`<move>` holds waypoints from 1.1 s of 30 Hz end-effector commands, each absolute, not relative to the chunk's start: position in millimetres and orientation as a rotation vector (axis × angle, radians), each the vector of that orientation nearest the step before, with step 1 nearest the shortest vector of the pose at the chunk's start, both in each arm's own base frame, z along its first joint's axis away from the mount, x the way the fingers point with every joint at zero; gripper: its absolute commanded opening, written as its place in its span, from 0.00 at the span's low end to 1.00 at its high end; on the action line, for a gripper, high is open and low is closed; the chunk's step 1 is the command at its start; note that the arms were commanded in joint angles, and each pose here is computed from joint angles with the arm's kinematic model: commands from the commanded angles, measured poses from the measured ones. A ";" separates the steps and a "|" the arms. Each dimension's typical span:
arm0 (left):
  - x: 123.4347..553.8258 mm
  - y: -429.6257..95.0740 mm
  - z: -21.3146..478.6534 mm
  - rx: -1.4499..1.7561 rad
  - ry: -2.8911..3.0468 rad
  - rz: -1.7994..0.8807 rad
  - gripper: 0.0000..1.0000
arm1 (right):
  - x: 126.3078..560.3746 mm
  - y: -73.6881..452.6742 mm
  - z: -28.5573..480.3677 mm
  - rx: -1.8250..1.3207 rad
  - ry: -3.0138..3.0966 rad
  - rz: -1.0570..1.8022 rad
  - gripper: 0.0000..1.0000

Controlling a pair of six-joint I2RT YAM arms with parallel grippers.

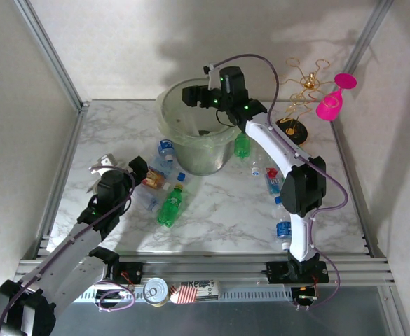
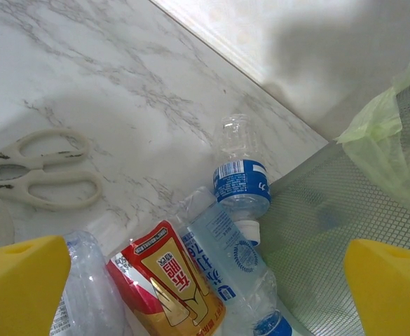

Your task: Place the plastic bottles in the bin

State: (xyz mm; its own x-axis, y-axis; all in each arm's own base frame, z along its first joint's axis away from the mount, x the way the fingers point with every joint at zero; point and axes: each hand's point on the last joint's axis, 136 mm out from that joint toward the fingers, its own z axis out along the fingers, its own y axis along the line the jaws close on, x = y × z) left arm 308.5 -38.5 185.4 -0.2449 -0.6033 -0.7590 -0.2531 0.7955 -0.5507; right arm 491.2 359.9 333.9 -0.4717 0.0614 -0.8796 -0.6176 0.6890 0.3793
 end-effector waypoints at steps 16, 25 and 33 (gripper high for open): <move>307.9 -29.5 202.8 -0.703 1.784 -0.371 1.00 | 431.1 298.6 456.2 -0.400 1.625 0.717 0.99; 311.1 -33.4 201.0 -0.714 1.802 -0.390 1.00 | 385.8 232.6 445.2 -0.247 1.591 0.574 0.99; 304.5 -37.1 168.0 -0.701 1.952 -0.335 1.00 | 365.5 185.4 365.5 -0.065 1.722 0.464 0.99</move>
State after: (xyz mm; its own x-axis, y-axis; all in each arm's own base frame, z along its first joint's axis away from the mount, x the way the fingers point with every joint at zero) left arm 309.2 -39.3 176.8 -0.2936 -0.6097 -0.7363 -0.2983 0.7902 -0.5354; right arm 369.5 205.5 369.9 -0.2328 0.1513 -0.9607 -0.3820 0.8942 0.2334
